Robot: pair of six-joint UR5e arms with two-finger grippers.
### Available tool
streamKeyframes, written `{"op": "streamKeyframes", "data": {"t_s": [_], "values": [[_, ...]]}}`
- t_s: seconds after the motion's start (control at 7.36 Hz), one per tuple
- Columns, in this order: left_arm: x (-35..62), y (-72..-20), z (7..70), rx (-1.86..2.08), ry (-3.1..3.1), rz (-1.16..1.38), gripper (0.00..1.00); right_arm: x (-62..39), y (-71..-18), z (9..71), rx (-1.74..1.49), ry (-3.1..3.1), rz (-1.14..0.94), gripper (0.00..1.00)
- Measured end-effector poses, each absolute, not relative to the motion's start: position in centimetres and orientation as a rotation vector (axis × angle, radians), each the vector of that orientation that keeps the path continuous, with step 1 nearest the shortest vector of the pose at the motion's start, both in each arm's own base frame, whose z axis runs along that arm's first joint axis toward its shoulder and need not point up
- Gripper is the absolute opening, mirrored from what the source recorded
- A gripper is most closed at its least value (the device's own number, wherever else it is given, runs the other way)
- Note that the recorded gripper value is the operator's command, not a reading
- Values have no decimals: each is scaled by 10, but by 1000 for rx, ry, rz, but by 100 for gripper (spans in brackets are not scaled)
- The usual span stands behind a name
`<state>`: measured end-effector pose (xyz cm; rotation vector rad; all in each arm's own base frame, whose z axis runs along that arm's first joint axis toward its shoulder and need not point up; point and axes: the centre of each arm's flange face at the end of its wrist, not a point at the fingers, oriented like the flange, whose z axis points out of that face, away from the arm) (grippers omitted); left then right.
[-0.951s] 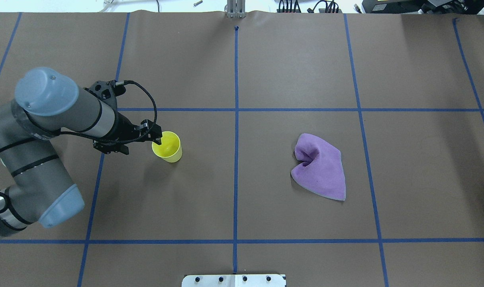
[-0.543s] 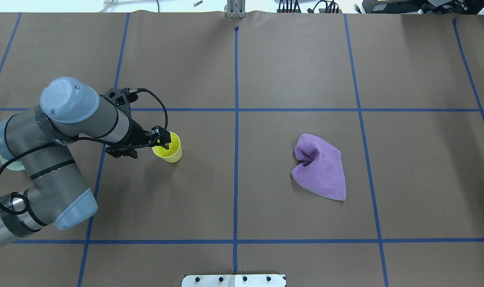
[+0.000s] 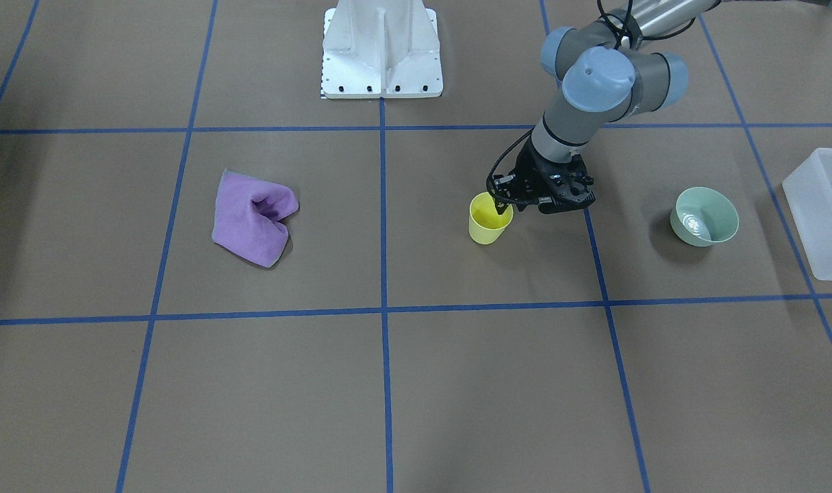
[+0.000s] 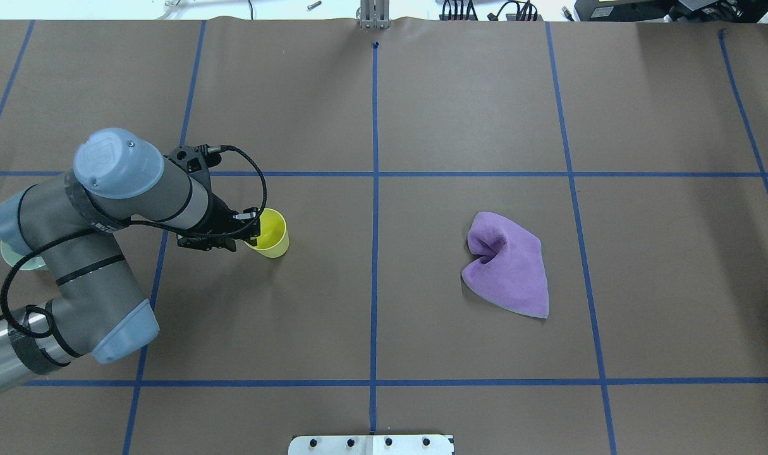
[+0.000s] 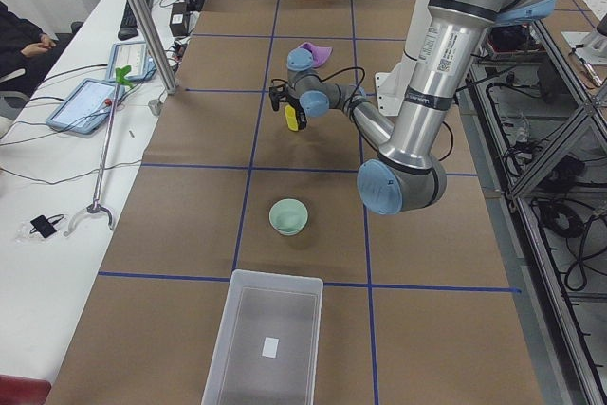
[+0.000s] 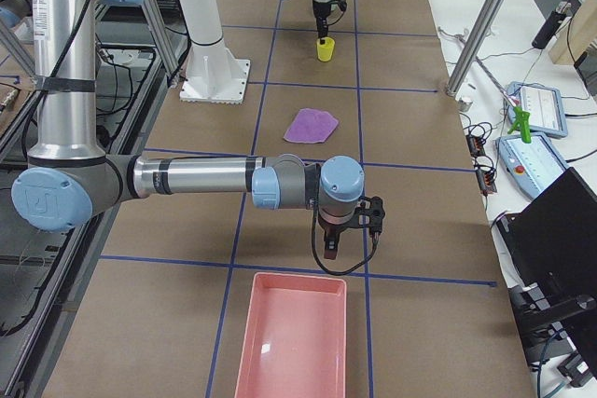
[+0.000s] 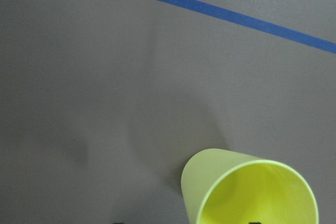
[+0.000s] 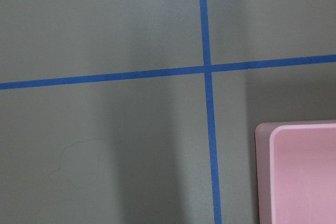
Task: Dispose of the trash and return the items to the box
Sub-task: 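Carry the yellow cup into the clear bin while the right arm reaches in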
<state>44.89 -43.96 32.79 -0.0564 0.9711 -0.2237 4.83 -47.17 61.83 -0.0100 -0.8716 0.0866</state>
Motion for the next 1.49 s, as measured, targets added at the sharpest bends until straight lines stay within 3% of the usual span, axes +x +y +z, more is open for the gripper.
{"op": "streamKeyframes", "data": {"t_s": [0.54, 0.81, 1.49], "values": [[421, -441, 287, -79, 1055, -293, 0, 48, -472, 617, -7, -873, 85, 100], [352, -477, 294, -108, 1082, -343, 0, 47, -472, 606, 7, -881, 79, 100], [146, -507, 444, 28, 988, -238, 0, -50, -483, 475, 86, -984, -112, 100]]}}
